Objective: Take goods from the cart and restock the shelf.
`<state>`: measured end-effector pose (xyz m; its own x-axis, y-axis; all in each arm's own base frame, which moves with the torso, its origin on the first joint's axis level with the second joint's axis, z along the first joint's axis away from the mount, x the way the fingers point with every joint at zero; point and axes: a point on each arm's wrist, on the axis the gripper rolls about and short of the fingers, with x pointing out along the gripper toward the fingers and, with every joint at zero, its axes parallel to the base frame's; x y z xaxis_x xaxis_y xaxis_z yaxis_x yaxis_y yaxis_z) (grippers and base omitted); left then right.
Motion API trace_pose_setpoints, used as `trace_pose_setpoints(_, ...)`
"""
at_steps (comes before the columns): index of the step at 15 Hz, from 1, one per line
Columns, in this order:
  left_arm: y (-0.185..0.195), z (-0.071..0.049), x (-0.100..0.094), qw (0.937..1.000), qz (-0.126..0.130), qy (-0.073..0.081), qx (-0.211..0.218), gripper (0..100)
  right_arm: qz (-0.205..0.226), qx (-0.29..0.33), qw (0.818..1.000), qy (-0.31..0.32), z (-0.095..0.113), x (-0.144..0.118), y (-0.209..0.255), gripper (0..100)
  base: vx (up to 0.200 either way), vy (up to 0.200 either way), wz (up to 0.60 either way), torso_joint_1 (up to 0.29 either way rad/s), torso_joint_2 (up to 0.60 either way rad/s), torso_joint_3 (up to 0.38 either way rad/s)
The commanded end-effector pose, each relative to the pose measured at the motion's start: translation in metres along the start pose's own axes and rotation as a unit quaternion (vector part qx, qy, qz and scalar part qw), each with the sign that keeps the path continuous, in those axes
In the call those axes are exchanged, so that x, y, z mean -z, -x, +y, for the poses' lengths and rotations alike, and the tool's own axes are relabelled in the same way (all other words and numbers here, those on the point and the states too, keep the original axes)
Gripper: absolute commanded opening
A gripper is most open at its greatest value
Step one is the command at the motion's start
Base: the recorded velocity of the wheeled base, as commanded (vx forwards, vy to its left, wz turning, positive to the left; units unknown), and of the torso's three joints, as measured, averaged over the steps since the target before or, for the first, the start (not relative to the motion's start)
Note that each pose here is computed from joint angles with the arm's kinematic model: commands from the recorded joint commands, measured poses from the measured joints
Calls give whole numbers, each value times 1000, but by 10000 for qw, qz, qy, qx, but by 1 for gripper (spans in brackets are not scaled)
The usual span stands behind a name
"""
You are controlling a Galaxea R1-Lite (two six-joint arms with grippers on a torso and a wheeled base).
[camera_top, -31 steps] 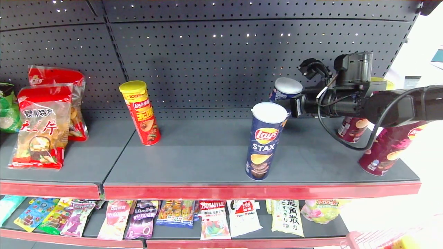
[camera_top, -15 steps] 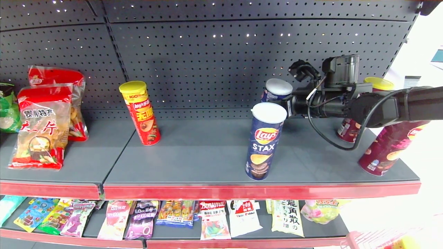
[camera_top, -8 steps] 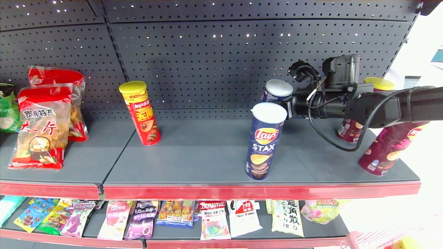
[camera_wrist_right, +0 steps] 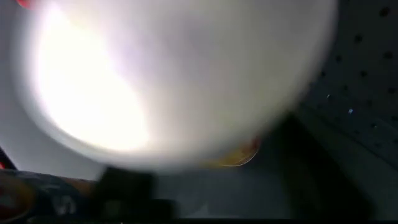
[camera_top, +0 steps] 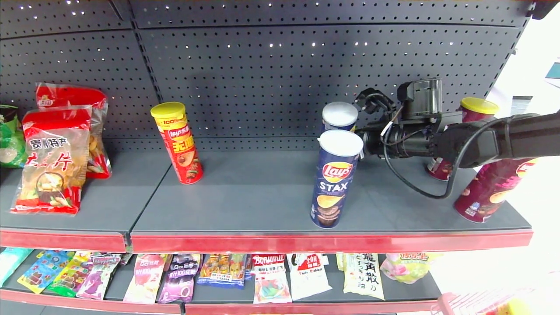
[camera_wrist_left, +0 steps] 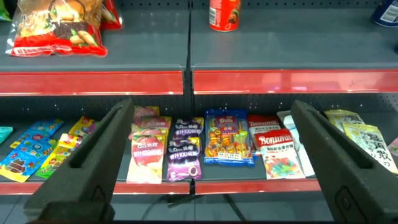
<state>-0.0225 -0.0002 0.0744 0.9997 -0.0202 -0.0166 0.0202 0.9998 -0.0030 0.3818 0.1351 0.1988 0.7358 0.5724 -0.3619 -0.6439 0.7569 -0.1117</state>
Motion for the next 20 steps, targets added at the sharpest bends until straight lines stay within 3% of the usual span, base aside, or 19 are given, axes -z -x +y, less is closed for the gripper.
trace_pose_setpoints(1,0,0,0,10000,9,2,-1,100,-102,61,9999,36,-1,-3,1,100,0,0,0,0,0,0)
trace_pose_setpoints(11,0,0,0,10000,1,2,-1,100,-175,231,9996,8,-2,-9,23,100,0,0,0,0,0,0)
trace_pose_setpoints(20,0,0,0,10000,1,2,-1,100,192,558,9978,-285,9,20,93,100,0,0,0,0,0,0)
